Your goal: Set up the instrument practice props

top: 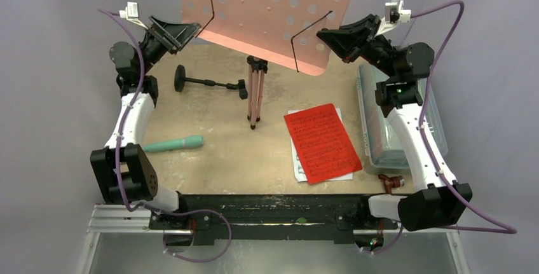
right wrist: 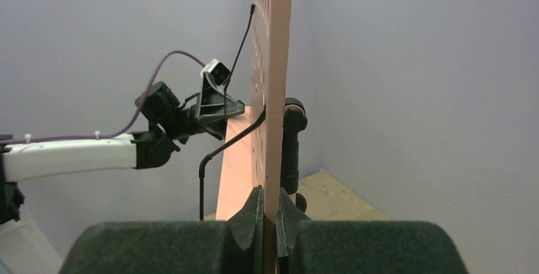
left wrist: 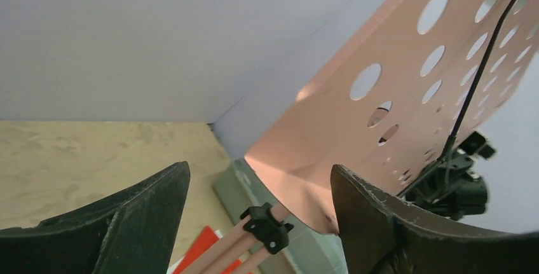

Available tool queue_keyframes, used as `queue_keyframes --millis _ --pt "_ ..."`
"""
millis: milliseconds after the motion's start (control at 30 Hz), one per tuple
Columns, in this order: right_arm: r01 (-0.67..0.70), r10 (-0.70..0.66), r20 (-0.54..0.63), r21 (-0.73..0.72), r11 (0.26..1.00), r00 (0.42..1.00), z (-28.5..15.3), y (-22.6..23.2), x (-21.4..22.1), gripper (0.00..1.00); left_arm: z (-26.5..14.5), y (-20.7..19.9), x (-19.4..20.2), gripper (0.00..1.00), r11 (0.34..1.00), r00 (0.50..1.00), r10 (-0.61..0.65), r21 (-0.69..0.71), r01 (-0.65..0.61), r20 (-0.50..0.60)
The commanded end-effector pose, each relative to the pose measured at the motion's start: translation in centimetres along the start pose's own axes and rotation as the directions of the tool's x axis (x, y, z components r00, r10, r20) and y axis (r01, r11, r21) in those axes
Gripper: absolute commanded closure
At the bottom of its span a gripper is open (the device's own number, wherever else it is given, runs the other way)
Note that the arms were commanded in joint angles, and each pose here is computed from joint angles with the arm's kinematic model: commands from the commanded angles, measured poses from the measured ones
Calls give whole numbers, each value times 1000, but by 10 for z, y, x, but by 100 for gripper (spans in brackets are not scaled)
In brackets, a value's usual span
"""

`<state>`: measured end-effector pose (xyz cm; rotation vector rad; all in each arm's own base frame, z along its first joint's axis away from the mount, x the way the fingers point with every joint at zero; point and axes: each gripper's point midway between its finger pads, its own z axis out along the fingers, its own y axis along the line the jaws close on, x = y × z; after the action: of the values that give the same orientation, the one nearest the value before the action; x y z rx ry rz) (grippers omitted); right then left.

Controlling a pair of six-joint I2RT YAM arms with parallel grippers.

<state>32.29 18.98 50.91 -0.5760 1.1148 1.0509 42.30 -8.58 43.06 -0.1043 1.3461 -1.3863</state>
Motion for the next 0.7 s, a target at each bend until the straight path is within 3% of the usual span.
queue_keyframes --millis 0,167,333,400,467,500,600,667 --pt "135 -140 43 88 987 989 3 -18 -22 100 -9 -8 -17 19 960 978 201 -188 -209 -62" --pt "138 -142 45 73 988 989 5 -16 -23 100 -25 -19 -41 18 864 947 312 -391 -317 -78" --pt "144 -146 44 46 989 988 6 -12 -23 100 -64 -15 -76 17 663 903 428 -662 -350 -49" --pt "138 -139 44 32 990 989 7 -9 -22 100 -74 -13 -76 17 621 900 433 -706 -339 -52" --pt "137 -138 45 20 990 989 8 -7 -22 100 -71 -12 -55 19 652 913 402 -679 -338 -68" --pt "136 -137 42 15 991 990 9 -6 -20 100 -63 -11 -33 22 703 924 372 -622 -345 -93" --pt "136 -136 43 4 991 990 9 -1 -20 100 -33 -22 47 30 893 941 282 -306 -329 -188" --pt "135 -135 46 4 991 990 9 1 -20 100 -22 -37 91 32 941 932 296 -102 -322 -209"
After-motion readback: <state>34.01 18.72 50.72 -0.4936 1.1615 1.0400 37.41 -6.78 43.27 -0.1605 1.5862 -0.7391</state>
